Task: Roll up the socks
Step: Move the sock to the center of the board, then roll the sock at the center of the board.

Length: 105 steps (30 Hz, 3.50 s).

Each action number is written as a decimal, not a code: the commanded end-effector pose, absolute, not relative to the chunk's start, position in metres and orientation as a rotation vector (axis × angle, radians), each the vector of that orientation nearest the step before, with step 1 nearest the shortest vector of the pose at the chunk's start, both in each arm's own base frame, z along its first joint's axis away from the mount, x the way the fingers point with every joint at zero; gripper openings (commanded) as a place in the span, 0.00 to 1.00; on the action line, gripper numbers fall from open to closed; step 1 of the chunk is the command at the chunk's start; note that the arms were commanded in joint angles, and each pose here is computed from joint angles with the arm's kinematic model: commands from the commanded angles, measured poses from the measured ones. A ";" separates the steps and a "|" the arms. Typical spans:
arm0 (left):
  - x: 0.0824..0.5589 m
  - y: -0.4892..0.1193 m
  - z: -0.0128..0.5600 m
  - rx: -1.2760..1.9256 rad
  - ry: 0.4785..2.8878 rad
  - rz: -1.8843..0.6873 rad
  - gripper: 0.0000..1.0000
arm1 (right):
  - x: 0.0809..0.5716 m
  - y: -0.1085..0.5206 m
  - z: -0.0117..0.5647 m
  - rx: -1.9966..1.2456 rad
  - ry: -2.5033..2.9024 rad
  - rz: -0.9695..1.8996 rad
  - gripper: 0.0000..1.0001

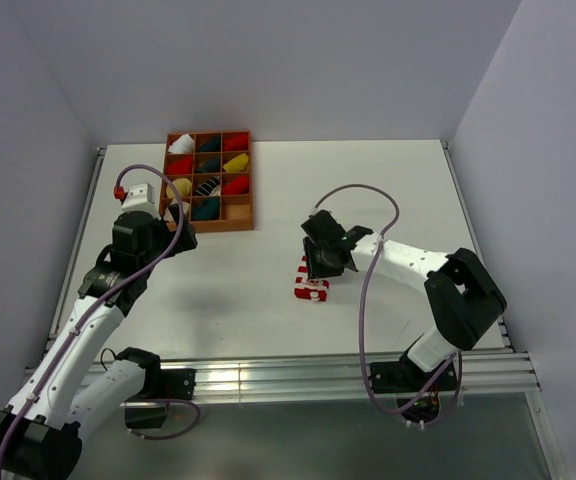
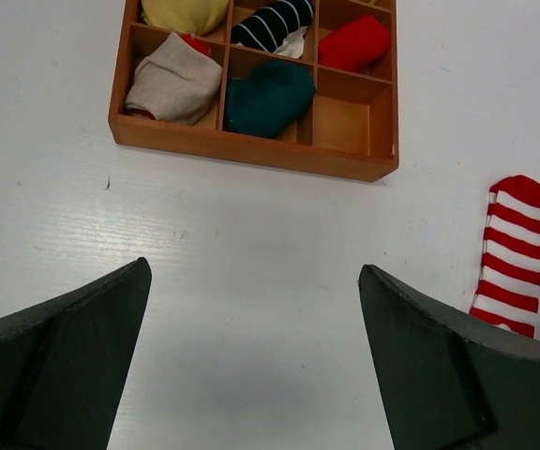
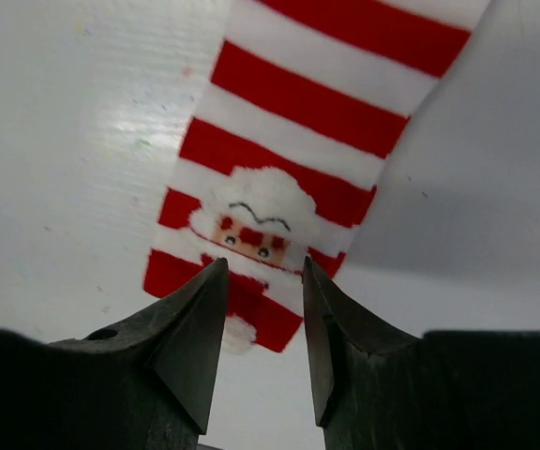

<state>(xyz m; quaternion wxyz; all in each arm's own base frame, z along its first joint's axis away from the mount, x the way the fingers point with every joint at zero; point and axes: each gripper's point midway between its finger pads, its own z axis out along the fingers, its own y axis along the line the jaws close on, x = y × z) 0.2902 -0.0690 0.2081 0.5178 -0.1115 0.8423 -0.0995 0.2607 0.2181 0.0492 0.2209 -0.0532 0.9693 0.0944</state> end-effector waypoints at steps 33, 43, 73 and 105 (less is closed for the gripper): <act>0.295 -0.063 0.218 -0.285 2.000 -0.235 0.98 | 0.242 0.333 0.093 -0.887 2.130 0.162 0.64; 0.296 -0.064 0.217 -0.281 2.005 -0.240 0.98 | 0.224 0.335 0.067 -1.161 2.023 -0.073 0.64; 0.295 -0.065 0.218 -0.278 2.002 -0.246 0.98 | 0.230 0.321 0.002 -1.366 1.885 -0.402 0.59; 0.287 -0.108 0.198 -0.323 2.106 -0.493 0.98 | 0.217 0.344 0.029 -1.014 2.190 0.686 0.00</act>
